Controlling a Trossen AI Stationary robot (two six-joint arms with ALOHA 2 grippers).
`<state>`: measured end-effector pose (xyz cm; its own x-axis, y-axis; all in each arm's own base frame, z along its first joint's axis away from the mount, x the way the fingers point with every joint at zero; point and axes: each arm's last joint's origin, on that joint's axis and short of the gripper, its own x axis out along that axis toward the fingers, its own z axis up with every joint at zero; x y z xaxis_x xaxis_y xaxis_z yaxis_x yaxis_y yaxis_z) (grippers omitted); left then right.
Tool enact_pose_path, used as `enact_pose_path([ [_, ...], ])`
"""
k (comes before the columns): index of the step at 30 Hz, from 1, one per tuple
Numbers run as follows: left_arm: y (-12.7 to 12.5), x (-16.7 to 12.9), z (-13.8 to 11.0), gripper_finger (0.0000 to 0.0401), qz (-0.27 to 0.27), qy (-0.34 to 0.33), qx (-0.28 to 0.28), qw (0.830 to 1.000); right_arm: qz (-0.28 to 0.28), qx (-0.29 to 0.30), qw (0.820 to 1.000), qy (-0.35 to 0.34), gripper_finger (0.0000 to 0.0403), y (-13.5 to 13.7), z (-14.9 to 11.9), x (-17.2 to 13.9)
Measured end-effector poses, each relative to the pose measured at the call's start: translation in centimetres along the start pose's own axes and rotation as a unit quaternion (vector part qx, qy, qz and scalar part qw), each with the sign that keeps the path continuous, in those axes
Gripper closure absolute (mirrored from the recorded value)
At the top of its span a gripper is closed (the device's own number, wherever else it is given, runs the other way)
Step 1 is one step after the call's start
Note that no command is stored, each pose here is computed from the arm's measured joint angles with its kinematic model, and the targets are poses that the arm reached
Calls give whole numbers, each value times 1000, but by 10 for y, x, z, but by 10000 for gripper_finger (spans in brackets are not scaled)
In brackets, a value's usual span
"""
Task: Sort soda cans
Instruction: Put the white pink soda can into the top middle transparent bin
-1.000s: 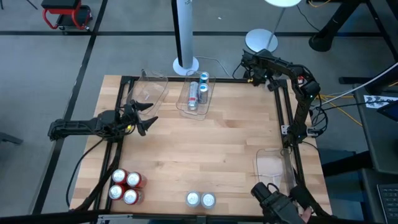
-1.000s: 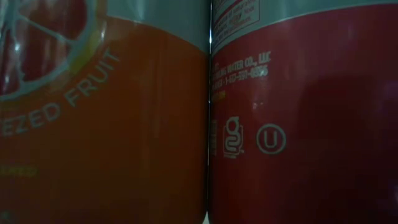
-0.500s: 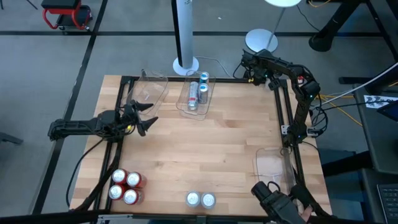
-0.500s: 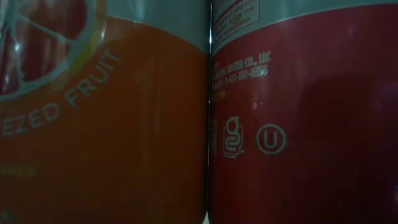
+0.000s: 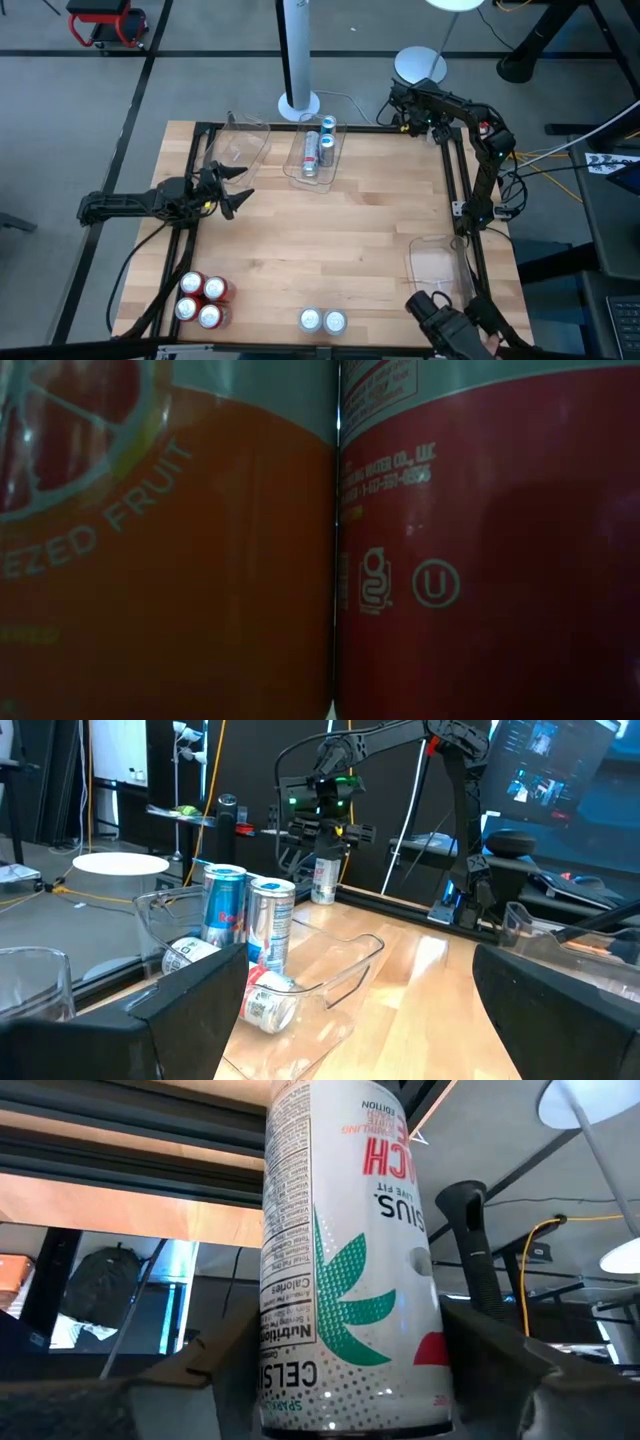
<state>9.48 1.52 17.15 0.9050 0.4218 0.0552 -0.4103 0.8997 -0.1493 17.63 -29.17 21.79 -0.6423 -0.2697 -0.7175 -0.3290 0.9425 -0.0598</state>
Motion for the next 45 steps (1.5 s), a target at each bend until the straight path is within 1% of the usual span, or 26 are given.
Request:
enact_pose_path([
  [5, 0, 0, 0, 26, 0, 0, 0, 1000, 0, -10, 1000, 0, 159, 1, 0, -1],
  [10, 0, 0, 0, 26, 0, 0, 4, 1000, -10, -14, 1000, -7, 159, 7, -5, -12],
  [17, 0, 0, 0, 26, 0, 0, 4, 1000, -67, -27, 997, -18, 159, 23, -3, -47],
  [22, 0, 0, 0, 26, 0, -1, 5, 1000, -112, -51, 992, -28, 159, 39, 8, -74],
  [25, 0, 0, 0, 26, 0, -1, 3, 1000, -140, -76, 987, -33, 159, 50, 19, -91],
  [32, 0, 0, 0, 26, 0, 0, -1, 1000, -208, -159, 964, -43, 158, 81, 53, -128],
  [38, 0, 0, 0, 26, 0, 0, -2, 1000, -274, -200, 939, -63, 158, 106, 78, -154],
  [41, 0, 0, 0, 26, 0, 0, -4, 1000, -307, -217, 924, -74, 158, 117, 89, -166],
  [45, 0, 0, 0, 26, 0, 0, -4, 1000, -338, -256, 902, -84, 158, 131, 100, -178],
])
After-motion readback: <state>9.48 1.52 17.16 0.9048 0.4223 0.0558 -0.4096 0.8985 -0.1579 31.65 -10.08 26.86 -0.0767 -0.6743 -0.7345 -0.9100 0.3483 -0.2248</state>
